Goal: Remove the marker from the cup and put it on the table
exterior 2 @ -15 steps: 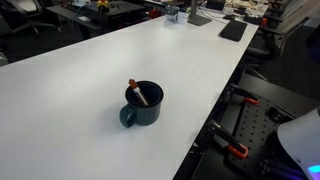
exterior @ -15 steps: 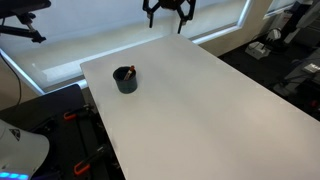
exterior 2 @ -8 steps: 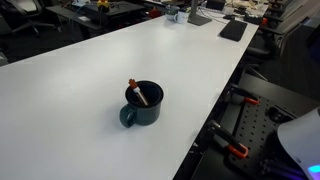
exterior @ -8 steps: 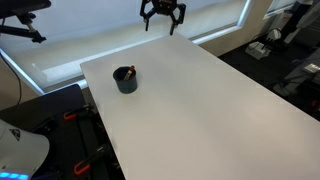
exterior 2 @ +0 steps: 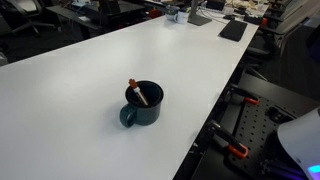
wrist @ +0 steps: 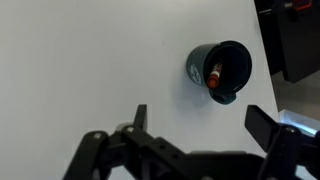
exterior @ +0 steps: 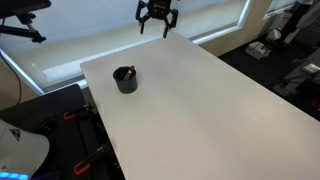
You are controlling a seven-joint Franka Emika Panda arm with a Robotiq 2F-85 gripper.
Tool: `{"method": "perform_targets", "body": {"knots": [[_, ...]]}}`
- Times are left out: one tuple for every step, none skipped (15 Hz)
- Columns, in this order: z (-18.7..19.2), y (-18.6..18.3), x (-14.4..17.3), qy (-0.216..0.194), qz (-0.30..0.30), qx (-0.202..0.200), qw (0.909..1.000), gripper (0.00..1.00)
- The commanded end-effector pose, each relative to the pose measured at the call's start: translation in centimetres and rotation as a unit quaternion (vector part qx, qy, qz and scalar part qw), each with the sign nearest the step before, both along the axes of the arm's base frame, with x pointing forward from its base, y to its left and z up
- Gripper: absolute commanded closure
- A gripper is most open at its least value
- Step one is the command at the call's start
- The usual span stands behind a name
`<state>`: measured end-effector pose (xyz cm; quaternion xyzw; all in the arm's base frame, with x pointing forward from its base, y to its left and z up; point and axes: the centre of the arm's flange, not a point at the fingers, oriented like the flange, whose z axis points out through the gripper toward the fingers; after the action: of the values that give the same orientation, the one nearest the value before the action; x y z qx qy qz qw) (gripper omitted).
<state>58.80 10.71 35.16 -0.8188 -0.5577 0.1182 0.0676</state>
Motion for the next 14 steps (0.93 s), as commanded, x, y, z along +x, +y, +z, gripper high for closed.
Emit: {"method": "perform_targets", "body": {"knots": [[-0.3, -0.1, 0.1, 0.005, 0.002, 0.002, 1.0000, 0.00], [-0.7, 0.1, 0.2, 0.009, 0.005, 0.005, 0.9999, 0.00], [-1.3, 0.4, 0.2, 0.014, 0.011, 0.010, 0.9998, 0.00], [-1.8, 0.7, 0.2, 0.019, 0.014, 0.010, 0.9997, 0.00], [-2.4, 1.0, 0.2, 0.024, 0.019, 0.012, 0.9995, 0.00], [-3.0, 1.4, 0.1, 0.031, 0.023, 0.013, 0.9992, 0.00], [-3.6, 1.7, 0.0, 0.036, 0.029, 0.016, 0.9988, 0.00], [-4.1, 2.1, -0.1, 0.040, 0.037, 0.018, 0.9983, 0.00], [-4.7, 2.6, -0.3, 0.046, 0.042, 0.019, 0.9979, 0.00], [-5.3, 3.1, -0.5, 0.053, 0.051, 0.022, 0.9971, 0.00], [-5.8, 3.5, -0.7, 0.058, 0.057, 0.024, 0.9964, 0.00], [-6.1, 3.9, -0.9, 0.061, 0.061, 0.026, 0.9959, 0.00], [-6.3, 4.1, -0.9, 0.064, 0.061, 0.025, 0.9958, 0.00], [-6.4, 3.6, -0.9, 0.057, 0.052, 0.014, 0.9969, 0.00]]}}
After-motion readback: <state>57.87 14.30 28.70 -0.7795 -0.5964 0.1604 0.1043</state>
